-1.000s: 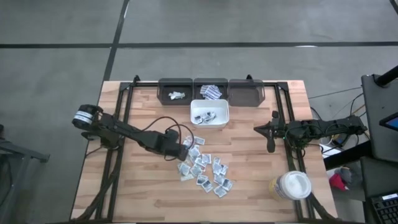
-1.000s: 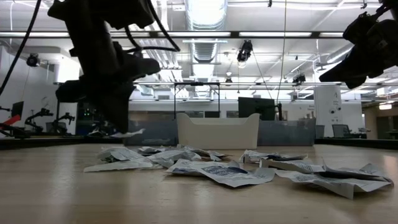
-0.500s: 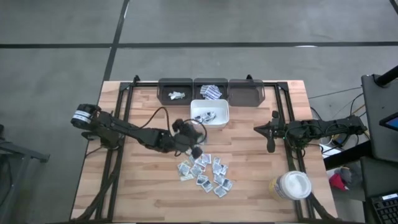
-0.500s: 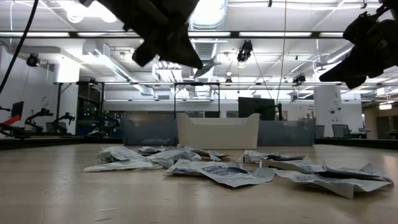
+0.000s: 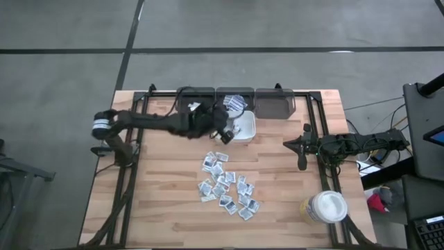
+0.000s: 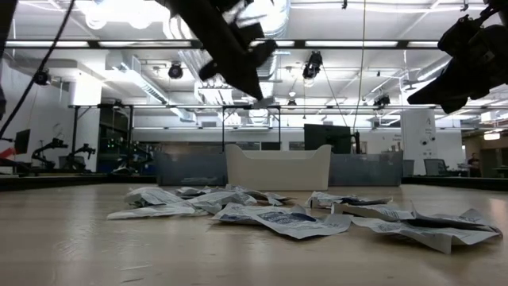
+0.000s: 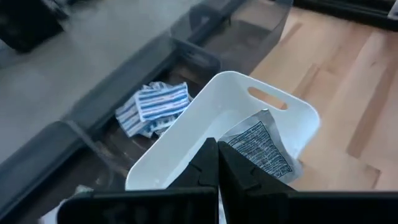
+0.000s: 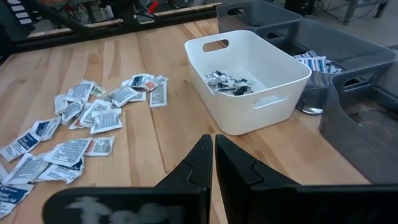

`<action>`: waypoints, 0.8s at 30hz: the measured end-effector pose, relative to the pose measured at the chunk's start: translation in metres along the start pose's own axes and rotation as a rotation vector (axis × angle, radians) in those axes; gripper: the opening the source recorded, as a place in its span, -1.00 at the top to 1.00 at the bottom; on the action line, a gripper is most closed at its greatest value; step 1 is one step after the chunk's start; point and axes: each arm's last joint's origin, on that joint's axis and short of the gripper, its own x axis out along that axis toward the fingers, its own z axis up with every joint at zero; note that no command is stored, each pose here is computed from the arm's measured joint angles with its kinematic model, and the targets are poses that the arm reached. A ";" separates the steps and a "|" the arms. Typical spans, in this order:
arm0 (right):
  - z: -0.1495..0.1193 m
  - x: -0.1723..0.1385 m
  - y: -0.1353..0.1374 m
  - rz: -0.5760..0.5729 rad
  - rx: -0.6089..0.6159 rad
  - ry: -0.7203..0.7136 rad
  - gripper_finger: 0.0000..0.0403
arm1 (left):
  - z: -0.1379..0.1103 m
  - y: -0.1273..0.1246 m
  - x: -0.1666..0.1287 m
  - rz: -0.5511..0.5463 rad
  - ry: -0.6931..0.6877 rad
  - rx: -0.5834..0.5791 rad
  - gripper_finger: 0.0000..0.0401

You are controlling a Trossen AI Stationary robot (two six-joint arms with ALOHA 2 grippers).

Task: Pick & Place First Aid Supplies
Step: Put the blue alcohol pad into the white bin

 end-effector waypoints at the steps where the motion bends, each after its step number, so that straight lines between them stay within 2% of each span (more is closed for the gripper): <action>1: 0.000 0.000 0.000 0.000 0.000 0.000 0.91 | 0.003 0.003 0.008 -0.012 0.017 -0.005 1.00; 5: 0.000 0.000 0.000 0.000 0.001 0.000 0.91 | 0.006 0.014 0.044 -0.046 0.110 -0.040 1.00; 9: 0.000 0.000 0.000 -0.001 0.003 0.000 0.91 | -0.002 0.018 0.078 -0.059 0.243 -0.056 1.00; 15: 0.000 0.000 0.000 0.000 0.003 0.000 0.91 | -0.017 0.017 0.121 -0.150 0.375 -0.086 1.00; 24: 0.000 0.000 0.000 -0.001 0.000 0.000 0.91 | -0.020 0.015 0.129 -0.154 0.394 -0.106 1.00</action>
